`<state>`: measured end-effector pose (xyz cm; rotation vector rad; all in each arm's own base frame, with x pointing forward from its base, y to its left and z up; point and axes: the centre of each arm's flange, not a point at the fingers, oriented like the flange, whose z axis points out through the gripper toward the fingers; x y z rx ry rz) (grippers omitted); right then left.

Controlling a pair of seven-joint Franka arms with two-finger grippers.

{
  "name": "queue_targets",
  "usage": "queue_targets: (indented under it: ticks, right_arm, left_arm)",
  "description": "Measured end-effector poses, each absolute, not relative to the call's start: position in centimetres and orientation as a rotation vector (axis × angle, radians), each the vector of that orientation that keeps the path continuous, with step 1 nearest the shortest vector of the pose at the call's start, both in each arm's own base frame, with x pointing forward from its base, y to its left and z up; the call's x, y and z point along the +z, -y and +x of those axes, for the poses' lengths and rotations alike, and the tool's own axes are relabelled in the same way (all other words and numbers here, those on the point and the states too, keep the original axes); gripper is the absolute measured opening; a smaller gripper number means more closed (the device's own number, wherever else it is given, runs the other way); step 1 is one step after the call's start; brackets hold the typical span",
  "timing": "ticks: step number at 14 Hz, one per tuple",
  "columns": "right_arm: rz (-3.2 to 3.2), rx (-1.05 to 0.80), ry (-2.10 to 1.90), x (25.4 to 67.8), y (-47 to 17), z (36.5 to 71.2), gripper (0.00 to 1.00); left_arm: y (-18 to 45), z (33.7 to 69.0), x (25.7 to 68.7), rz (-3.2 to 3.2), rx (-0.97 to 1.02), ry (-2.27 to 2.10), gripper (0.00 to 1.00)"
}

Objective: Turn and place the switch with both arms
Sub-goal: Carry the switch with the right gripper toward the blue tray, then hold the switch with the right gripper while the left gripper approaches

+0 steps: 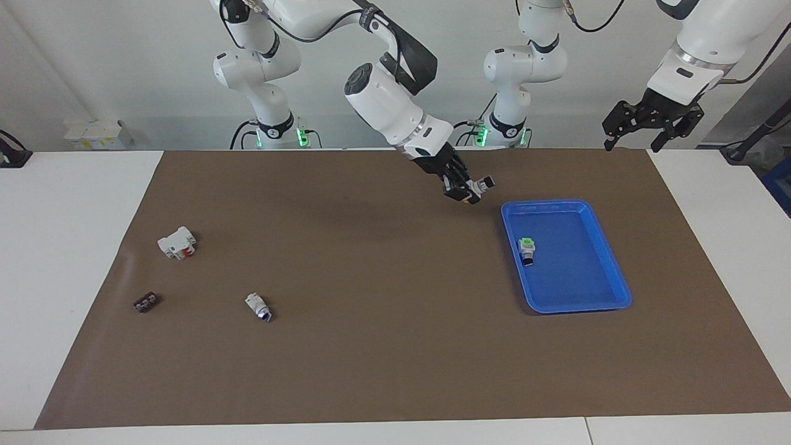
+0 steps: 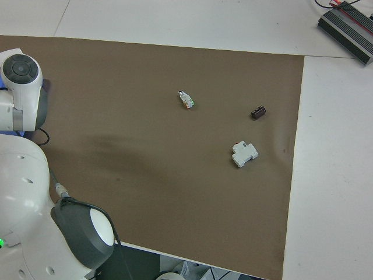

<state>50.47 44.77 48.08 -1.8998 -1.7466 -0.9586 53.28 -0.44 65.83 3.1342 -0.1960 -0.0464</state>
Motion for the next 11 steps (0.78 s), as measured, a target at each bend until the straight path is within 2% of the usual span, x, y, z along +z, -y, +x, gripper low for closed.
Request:
queue_targets:
  ticks: [6,11]
  right_arm:
    - [-1.897,-0.980,1.716,48.9,-46.2,49.4,0.33]
    - [-1.897,-0.980,1.716,49.0,-46.2,49.4,0.33]
  left_arm:
    - [1.6,53.4,63.9,3.137,0.013,0.171,1.00]
    - [4.1,52.9,64.3,2.943,0.045,0.115,1.00]
